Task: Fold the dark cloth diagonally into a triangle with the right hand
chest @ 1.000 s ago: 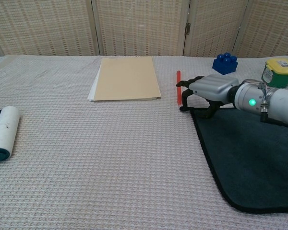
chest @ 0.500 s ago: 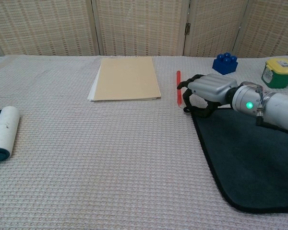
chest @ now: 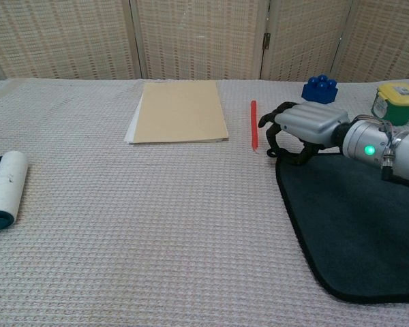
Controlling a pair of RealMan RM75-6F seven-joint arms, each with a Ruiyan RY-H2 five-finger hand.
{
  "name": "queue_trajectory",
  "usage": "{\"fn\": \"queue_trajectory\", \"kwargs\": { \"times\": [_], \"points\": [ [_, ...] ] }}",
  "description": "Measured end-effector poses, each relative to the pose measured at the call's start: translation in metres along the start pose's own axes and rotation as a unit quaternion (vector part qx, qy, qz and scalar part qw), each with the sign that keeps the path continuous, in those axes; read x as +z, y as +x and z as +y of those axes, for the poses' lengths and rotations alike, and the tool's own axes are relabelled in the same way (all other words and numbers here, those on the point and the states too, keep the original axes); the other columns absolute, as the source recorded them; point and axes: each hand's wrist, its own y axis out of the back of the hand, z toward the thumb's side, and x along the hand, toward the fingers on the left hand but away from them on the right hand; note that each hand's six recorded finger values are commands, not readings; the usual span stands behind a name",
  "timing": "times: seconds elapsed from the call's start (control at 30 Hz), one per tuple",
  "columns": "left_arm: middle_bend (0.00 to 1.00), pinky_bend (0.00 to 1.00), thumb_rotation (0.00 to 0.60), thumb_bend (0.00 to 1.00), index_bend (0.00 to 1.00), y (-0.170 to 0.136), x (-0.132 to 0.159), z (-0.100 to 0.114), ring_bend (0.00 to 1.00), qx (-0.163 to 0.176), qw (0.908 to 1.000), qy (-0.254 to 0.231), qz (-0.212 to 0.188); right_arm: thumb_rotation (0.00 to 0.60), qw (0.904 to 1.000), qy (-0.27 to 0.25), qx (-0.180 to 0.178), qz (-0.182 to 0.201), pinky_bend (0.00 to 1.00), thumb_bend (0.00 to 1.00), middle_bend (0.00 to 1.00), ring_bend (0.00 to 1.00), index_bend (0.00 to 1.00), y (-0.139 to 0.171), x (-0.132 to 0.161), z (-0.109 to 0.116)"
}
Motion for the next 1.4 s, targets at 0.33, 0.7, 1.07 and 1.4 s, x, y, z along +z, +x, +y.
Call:
{"fn": "queue_trajectory", "kwargs": {
  "times": [0.33, 0.7, 1.07, 1.4],
  "points": [
    [0.06, 0.0, 0.6, 0.9, 0.0, 0.0, 0.003, -0.005, 0.0, -0.006, 1.0, 0.006, -0.003, 0.6, 0.9997, 0.001, -0.018, 0.017, 0.0, 0.49, 0.17, 0.11, 0.61, 0.093, -0.02, 0.007],
    [0.06, 0.0, 0.6, 0.9, 0.0, -0.003, 0.012, -0.012, 0.0, -0.01, 0.9997, 0.017, -0.014, 0.6, 0.9994, 0.005, 0.021, -0.025, 0.0, 0.49, 0.18, 0.12, 0.61, 0.223, -0.046, -0.02],
    [0.06, 0.0, 0.6, 0.9, 0.0, -0.003, 0.014, -0.013, 0.0, -0.011, 0.9996, 0.019, -0.016, 0.6, 0.9952, 0.004, 0.08, -0.056, 0.0, 0.49, 0.18, 0.12, 0.61, 0.28, -0.062, -0.056],
    [0.06, 0.0, 0.6, 0.9, 0.0, -0.002, 0.015, -0.017, 0.0, -0.019, 0.9995, 0.021, -0.016, 0.6, 0.9937, 0.005, 0.084, -0.073, 0.0, 0.49, 0.18, 0.12, 0.61, 0.3, -0.071, -0.062]
  ]
}}
